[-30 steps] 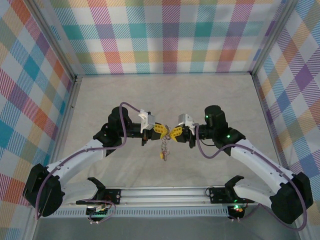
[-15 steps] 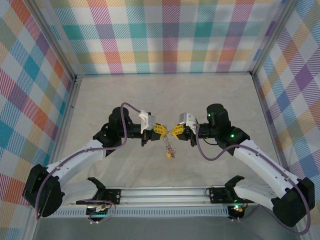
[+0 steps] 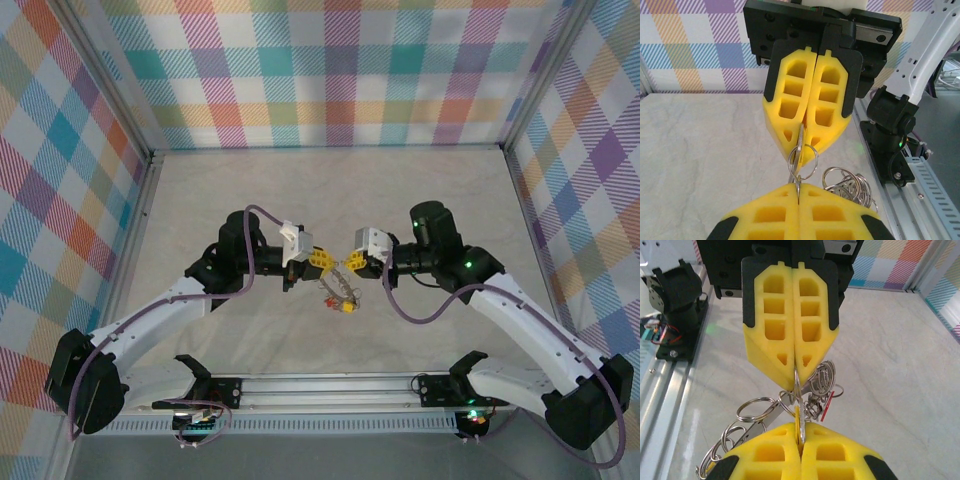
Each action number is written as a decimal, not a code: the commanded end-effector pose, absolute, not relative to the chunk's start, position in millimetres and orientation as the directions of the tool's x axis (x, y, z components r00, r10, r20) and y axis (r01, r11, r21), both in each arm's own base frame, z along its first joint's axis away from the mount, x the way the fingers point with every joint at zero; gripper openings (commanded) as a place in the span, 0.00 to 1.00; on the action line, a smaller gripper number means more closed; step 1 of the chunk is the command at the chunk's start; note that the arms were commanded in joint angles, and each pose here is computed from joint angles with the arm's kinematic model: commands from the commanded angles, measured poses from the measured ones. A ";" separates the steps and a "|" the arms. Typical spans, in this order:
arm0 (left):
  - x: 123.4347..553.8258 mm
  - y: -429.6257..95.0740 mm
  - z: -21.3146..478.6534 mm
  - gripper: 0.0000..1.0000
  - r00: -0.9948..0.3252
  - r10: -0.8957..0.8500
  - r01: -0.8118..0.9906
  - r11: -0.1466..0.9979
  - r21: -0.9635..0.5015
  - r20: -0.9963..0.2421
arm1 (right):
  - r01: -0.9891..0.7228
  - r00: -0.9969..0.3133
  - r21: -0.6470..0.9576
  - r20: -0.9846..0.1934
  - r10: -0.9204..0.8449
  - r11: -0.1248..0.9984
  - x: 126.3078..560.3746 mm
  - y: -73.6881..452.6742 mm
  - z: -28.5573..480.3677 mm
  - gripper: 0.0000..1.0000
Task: Put the keys on the keyring
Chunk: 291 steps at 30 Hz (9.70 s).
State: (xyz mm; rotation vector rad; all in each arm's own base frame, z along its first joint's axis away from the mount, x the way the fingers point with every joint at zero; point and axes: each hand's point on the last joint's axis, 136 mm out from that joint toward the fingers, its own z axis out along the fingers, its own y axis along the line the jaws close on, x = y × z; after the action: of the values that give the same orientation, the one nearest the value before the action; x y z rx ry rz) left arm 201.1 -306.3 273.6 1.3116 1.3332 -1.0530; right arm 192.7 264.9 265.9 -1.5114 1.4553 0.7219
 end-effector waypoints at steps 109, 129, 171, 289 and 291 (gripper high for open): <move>201.5 -259.5 288.6 0.59 -0.153 0.198 0.964 0.245 -0.102 -0.968 | -0.884 0.328 -0.468 -0.626 -0.708 0.005 225.8 303.0 289.0 0.00; 204.8 -272.3 270.6 0.51 -0.080 0.282 0.960 0.281 0.003 -0.956 | -0.943 0.153 -0.321 -0.641 -0.752 0.082 223.4 300.1 289.8 0.00; 211.9 -290.2 284.1 0.22 0.101 0.354 0.929 0.301 0.216 -0.930 | -0.972 0.094 -0.215 -0.730 -0.677 0.097 204.4 306.7 314.9 0.00; 228.5 -279.8 295.2 0.11 -0.053 0.343 0.891 0.440 0.111 -0.938 | -0.982 -0.015 -0.097 -0.810 -0.586 0.160 197.6 325.3 332.2 0.00; 228.6 -279.7 293.2 0.11 -0.055 0.350 0.891 0.440 0.112 -0.935 | -0.983 -0.013 -0.095 -0.813 -0.582 0.155 195.8 325.7 333.5 0.00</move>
State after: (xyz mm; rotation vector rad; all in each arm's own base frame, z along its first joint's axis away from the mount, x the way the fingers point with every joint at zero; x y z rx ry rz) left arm 223.4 -279.4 292.1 1.1140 1.6197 -0.6657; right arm 205.1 314.3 306.2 -1.5261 1.8023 0.6042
